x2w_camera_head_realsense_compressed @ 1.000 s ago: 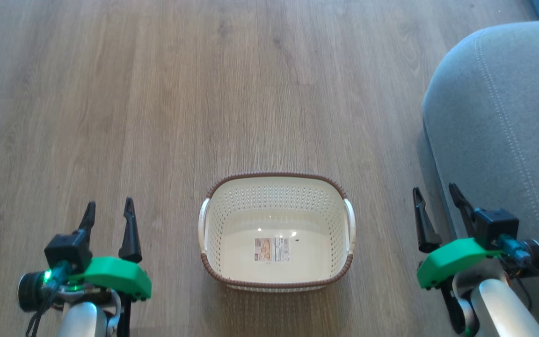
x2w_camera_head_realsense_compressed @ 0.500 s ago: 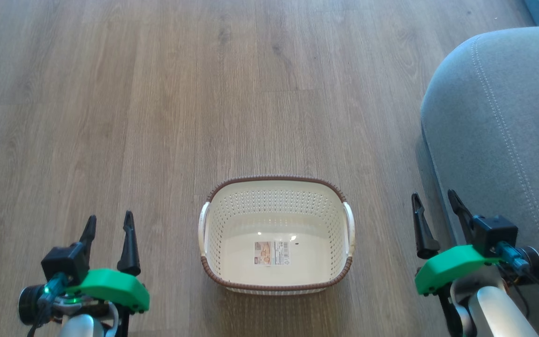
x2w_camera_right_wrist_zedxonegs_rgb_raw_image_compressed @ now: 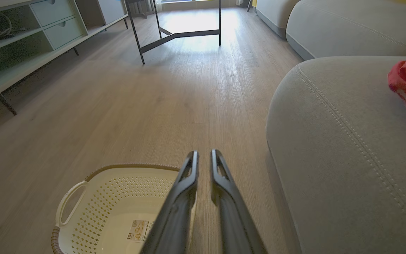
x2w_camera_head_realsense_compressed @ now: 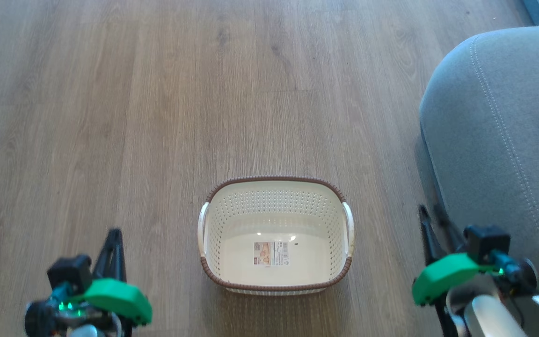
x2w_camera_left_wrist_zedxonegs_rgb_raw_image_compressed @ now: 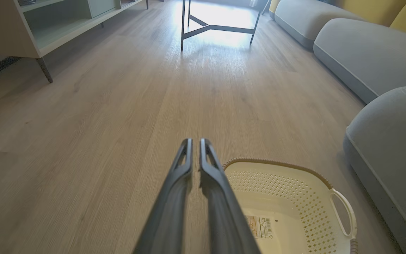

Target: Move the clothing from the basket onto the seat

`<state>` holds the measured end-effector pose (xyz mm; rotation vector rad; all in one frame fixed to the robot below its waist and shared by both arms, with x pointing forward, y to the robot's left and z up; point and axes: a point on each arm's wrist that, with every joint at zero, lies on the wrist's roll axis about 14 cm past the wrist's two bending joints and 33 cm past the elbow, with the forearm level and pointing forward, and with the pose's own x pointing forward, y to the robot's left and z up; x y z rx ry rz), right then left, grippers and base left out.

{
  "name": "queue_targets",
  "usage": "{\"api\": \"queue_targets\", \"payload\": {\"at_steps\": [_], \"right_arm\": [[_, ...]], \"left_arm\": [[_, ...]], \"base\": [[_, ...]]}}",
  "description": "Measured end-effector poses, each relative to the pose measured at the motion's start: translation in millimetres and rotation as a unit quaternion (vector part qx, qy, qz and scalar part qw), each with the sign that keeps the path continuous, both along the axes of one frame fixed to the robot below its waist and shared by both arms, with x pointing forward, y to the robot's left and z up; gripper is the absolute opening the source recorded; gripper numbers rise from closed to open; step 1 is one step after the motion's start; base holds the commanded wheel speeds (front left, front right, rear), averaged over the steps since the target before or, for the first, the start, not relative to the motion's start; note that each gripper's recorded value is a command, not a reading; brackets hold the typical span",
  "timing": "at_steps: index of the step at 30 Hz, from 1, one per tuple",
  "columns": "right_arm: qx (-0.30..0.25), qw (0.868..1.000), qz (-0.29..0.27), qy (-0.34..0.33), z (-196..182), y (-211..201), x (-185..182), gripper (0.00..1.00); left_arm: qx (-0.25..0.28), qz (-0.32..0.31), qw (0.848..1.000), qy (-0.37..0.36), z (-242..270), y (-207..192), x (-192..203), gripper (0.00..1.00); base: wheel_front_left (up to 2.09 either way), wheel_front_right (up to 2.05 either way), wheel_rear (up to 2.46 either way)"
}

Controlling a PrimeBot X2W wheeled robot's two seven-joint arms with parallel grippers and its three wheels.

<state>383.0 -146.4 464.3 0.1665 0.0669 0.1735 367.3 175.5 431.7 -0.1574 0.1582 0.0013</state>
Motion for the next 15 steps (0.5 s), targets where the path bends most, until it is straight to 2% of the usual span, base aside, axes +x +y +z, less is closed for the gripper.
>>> {"api": "queue_targets", "payload": {"at_steps": [5, 15], "right_arm": [[0.004, 0.999, -0.005, 0.053, -32.5, -1.8, -19.5, 0.0], [0.055, 0.996, -0.027, 0.066, -32.4, -7.8, -19.7, 0.0]], "left_arm": [[-0.005, 0.006, 0.998, 0.058, -33.1, 2.9, -24.1, 0.0], [-0.057, 0.03, 0.996, 0.064, -32.5, 6.5, -24.6, 0.0]], "base": [[0.0, 0.0, 0.0], [0.0, 0.0, 0.0]]}}
